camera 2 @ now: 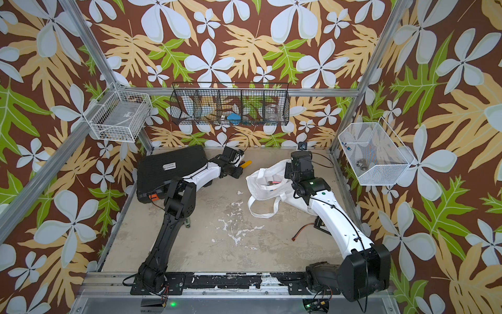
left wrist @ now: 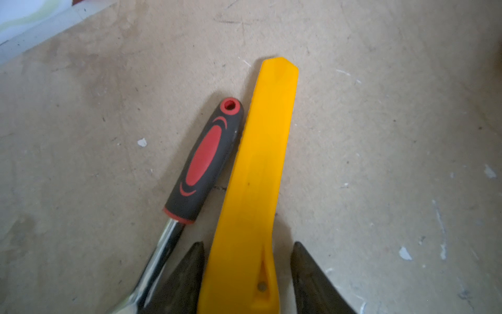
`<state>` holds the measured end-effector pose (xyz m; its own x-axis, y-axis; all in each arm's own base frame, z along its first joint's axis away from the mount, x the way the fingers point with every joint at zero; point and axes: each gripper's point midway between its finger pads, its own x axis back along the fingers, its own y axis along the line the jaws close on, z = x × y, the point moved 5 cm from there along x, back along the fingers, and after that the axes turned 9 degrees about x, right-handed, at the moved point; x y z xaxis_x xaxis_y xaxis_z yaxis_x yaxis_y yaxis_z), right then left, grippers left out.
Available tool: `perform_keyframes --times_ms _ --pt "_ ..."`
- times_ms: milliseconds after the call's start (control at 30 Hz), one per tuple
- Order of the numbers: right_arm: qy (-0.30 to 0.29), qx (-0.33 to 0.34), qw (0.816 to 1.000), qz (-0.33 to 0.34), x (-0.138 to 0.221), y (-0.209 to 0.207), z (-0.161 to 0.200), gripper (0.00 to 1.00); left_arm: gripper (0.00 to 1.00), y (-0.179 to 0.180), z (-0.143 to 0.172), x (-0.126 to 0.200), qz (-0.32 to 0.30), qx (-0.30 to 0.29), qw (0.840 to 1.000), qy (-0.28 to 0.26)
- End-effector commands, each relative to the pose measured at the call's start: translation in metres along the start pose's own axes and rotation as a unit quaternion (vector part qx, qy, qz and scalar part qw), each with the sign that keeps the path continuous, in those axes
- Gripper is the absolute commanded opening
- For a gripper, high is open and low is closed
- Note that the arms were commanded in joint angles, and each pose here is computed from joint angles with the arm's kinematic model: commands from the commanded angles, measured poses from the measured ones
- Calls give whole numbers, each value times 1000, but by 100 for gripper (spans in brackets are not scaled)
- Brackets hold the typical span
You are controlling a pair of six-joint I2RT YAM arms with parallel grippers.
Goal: Place the art knife into the pouch
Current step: Pick up the utility knife at the center of the board.
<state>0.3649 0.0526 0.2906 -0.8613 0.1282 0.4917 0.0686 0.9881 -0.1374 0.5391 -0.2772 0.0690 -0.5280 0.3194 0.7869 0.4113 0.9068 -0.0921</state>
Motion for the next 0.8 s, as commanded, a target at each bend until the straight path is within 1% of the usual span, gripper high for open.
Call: perform_keyframes --times_ms 0,233,267,367,500,633,767 --pt "-10 0 1000 -4 1 1 -4 0 46 1 6 2 2 8 1000 13" --pt "-11 -1 1000 -4 2 1 -4 0 36 -3 6 5 4 9 1000 13" --pt "-9 0 1000 -4 1 1 -3 0 33 -4 6 7 5 9 1000 12" --pt "-8 0 1000 -2 1 1 -2 0 31 -5 2 17 5 13 1000 4" --pt "-9 -1 1000 -1 1 0 -3 0 27 -8 -5 39 8 20 1000 -13" --pt "-6 0 1000 1 -1 0 -3 0 26 -15 -11 65 13 25 999 -28" --pt "-4 1 1000 2 -2 1 -2 0 25 -19 -6 88 18 37 999 -34"
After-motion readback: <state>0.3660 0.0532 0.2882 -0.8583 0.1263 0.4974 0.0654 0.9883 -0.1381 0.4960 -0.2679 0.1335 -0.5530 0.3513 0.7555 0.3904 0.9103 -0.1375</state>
